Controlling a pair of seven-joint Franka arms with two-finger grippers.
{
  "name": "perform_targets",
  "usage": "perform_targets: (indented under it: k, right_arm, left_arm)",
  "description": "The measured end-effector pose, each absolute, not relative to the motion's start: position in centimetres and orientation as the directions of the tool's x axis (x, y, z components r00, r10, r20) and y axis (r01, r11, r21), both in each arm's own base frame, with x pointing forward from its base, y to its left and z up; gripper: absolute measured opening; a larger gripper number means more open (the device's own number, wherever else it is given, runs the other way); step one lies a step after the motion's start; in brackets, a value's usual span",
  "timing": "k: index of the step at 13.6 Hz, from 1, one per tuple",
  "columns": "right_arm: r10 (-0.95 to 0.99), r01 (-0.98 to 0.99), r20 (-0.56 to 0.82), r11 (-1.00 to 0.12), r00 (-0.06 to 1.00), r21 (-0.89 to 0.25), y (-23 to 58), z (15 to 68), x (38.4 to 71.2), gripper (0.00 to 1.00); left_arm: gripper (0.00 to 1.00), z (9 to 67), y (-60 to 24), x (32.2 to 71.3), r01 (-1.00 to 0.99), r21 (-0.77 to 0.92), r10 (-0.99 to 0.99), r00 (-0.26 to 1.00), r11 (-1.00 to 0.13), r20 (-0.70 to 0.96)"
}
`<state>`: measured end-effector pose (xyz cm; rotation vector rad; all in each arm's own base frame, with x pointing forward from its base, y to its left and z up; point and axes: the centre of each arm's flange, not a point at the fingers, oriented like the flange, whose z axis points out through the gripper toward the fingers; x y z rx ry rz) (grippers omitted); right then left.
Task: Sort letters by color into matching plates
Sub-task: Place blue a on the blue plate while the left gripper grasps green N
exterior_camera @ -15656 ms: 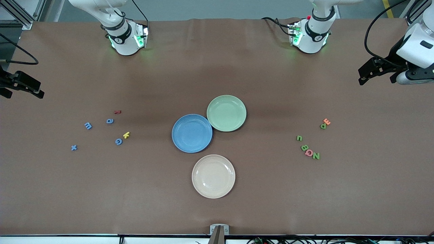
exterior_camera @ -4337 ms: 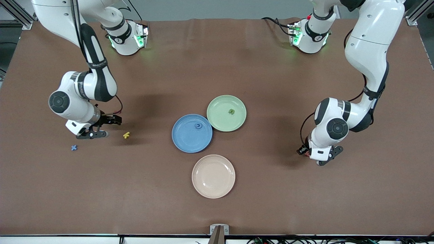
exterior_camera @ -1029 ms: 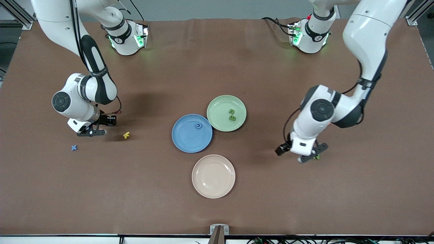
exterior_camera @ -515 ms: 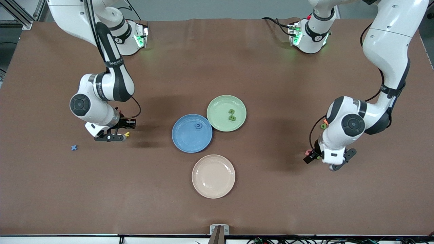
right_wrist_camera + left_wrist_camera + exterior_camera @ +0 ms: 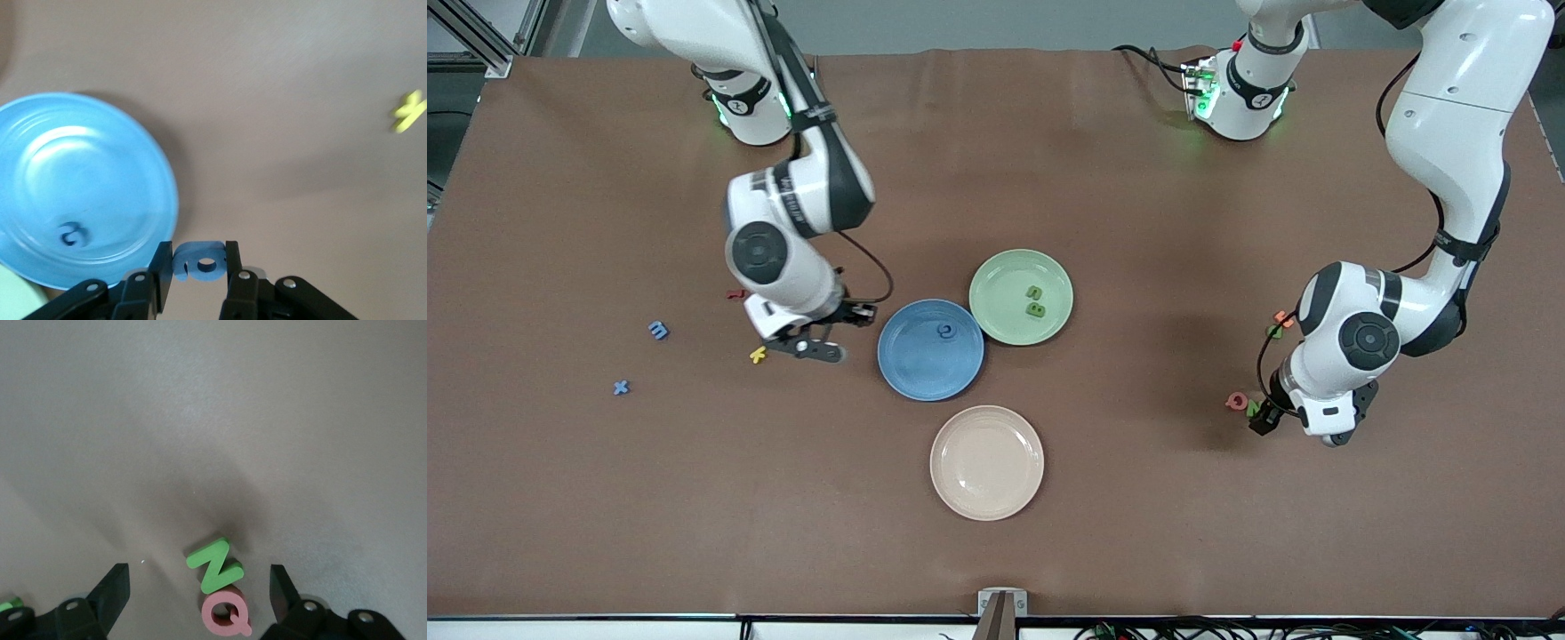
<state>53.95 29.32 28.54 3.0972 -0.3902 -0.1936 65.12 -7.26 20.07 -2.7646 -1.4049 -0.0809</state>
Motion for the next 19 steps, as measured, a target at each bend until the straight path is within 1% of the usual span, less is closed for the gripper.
perform_targets:
  k: [1, 2, 4, 7, 8, 9, 10, 11, 12, 13, 15, 16, 17, 18, 19]
  right_arm:
    - [-0.267, -0.264, -0.11, -0.964, 0.957, 0.045, 31.1, 27.8, 53.7, 0.37]
    - [-0.281, -0.276, -0.101, -0.959, 0.954, 0.06, 32.4, 26.9, 53.7, 0.37]
    - [-0.298, -0.292, -0.083, -0.953, 0.951, 0.075, 34.3, 25.1, 54.0, 0.37]
    - [-0.309, -0.306, -0.052, -0.95, 0.95, 0.067, 36.4, 22.6, 53.7, 0.37]
    - [-0.311, -0.308, -0.047, -0.949, 0.949, 0.065, 36.9, 22.0, 53.5, 0.37]
    - [-0.31, -0.307, -0.045, -0.95, 0.95, 0.063, 37.2, 21.7, 53.4, 0.37]
    - [-0.309, -0.306, -0.047, -0.95, 0.95, 0.061, 37.5, 21.4, 53.2, 0.37]
    - [-0.314, -0.311, -0.054, -0.949, 0.948, 0.052, 37.7, 21.2, 53.0, 0.37]
    - [-0.322, -0.32, -0.063, -0.947, 0.945, 0.041, 38.0, 21.2, 52.9, 0.37]
    - [-0.325, -0.324, -0.068, -0.946, 0.943, 0.035, 38.1, 21.2, 52.8, 0.37]
    - [-0.328, -0.326, -0.073, -0.945, 0.942, 0.034, 38.2, 21.0, 52.7, 0.37]
    - [-0.329, -0.327, -0.074, -0.944, 0.941, 0.036, 38.2, 20.8, 52.7, 0.37]
    - [-0.33, -0.328, -0.073, -0.944, 0.941, 0.038, 38.1, 20.6, 52.7, 0.37]
    - [-0.332, -0.329, -0.073, -0.943, 0.941, 0.041, 38.0, 20.3, 52.8, 0.37]
    - [-0.334, -0.331, -0.073, -0.943, 0.94, 0.043, 37.8, 20.2, 52.9, 0.37]
  left_arm:
    - [0.86, 19.9, -7.1, 65.1, 0.826, -0.012, 0.824, 0.563, -0.563, 0.065]
    - [0.86, 19.8, -6.8, 65.2, 0.843, -0.012, 0.841, 0.538, -0.538, 0.066]
    - [0.83, 19.5, -6.6, 65.2, 0.87, -0.014, 0.867, 0.493, -0.494, 0.066]
    - [0.79, 19.0, -6.6, 65.4, 0.902, -0.01, 0.9, 0.432, -0.432, 0.063]
    - [0.77, 18.8, -6.6, 65.5, 0.908, -0.01, 0.906, 0.419, -0.419, 0.061]
    - [0.76, 18.6, -6.6, 65.5, 0.912, -0.01, 0.91, 0.41, -0.411, 0.059]
    - [0.73, 18.5, -6.6, 65.5, 0.913, -0.012, 0.911, 0.408, -0.408, 0.058]
    - [0.72, 18.3, -6.7, 65.5, 0.914, -0.013, 0.913, 0.405, -0.405, 0.056]
    - [0.69, 18.2, -6.9, 65.4, 0.918, -0.013, 0.917, 0.396, -0.396, 0.055]
    - [0.68, 18.1, -7.1, 65.4, 0.921, -0.015, 0.919, 0.39, -0.39, 0.054]
    - [0.53, 17.8, -7.3, 65.3, 0.921, -0.018, 0.919, 0.391, -0.39, 0.052]
    - [0.52, 17.8, -7.4, 65.3, 0.921, -0.017, 0.919, 0.391, -0.39, 0.052]
    - [0.42, 17.9, -7.3, 65.5, 0.92, -0.014, 0.919, 0.391, -0.391, 0.053]
    - [0.35, 17.9, -7.3, 65.5, 0.918, -0.013, 0.916, 0.397, -0.397, 0.053]
    - [0.35, 17.9, -7.3, 65.5, 0.916, -0.013, 0.914, 0.402, -0.402, 0.053]
